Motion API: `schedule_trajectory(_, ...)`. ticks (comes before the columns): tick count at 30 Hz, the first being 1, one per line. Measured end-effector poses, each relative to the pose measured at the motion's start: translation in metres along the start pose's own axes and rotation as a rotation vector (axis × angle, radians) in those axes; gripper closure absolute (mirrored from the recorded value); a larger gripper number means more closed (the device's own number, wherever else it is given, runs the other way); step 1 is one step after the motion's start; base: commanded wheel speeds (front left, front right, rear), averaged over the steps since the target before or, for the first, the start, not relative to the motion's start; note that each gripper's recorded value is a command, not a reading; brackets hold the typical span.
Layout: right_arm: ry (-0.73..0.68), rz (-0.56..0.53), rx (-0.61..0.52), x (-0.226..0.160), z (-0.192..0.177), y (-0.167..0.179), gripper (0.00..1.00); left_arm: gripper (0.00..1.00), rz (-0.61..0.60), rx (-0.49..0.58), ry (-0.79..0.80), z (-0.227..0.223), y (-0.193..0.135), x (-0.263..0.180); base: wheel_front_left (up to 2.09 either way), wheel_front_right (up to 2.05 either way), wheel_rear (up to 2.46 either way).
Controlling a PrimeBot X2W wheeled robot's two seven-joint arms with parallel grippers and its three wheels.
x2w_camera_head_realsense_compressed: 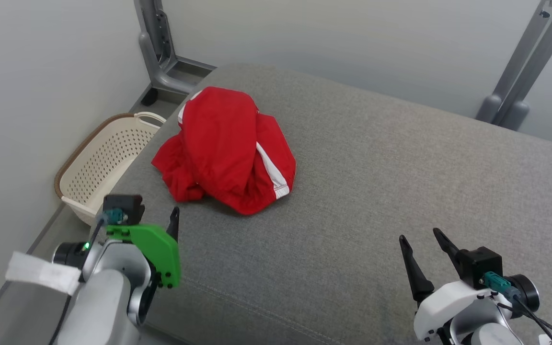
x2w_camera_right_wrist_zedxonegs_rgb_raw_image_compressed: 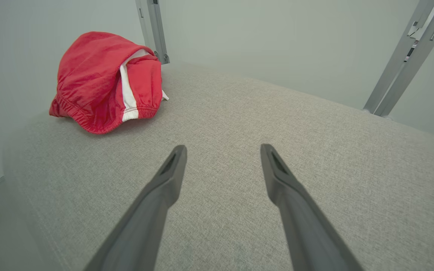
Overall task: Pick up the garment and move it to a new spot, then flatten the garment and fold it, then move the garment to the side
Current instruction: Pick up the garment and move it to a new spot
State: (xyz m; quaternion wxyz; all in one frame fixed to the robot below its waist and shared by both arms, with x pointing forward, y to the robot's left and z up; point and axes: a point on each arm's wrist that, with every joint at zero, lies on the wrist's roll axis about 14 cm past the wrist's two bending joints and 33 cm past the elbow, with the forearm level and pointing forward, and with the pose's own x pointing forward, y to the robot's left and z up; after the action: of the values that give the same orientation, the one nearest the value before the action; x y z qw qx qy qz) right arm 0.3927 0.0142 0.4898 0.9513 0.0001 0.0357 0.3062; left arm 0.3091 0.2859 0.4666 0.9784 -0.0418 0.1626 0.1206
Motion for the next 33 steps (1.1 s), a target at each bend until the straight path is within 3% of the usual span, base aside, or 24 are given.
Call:
schedule_trajectory(6,0.028,-0.026,-0.013,0.006,-0.004,-0.015,0.0,0.0,-0.049,-0.021,0.087,0.037,-0.02,0.055,0.0,0.0,0.0)
schedule_trajectory(13,0.053,-0.069,-0.007,0.013,-0.014,-0.037,0.0,0.0,-0.082,-0.002,0.227,0.039,-0.045,0.107,0.0,0.0,0.0)
schedule_trajectory(19,0.094,-0.105,0.026,0.013,-0.033,-0.053,0.0,0.0,-0.087,0.093,0.409,0.004,-0.057,0.136,0.0,0.0,0.0)
schedule_trajectory(23,0.125,-0.13,0.042,0.008,-0.046,-0.062,0.0,0.01,-0.081,0.153,0.438,-0.006,-0.061,0.151,0.0,0.0,0.0)
schedule_trajectory(24,0.131,-0.137,0.046,0.007,-0.049,-0.064,0.0,0.66,-0.082,0.161,0.447,-0.009,-0.063,0.153,0.0,0.0,0.0)
schedule_trajectory(25,0.136,-0.142,0.049,0.005,-0.051,-0.066,0.0,1.0,-0.086,0.17,0.455,-0.013,-0.065,0.155,0.0,0.0,0.0)
schedule_trajectory(33,0.151,-0.146,0.067,0.0,-0.056,-0.065,0.0,1.0,-0.109,0.182,0.404,-0.006,-0.074,0.159,0.0,0.0,0.0)
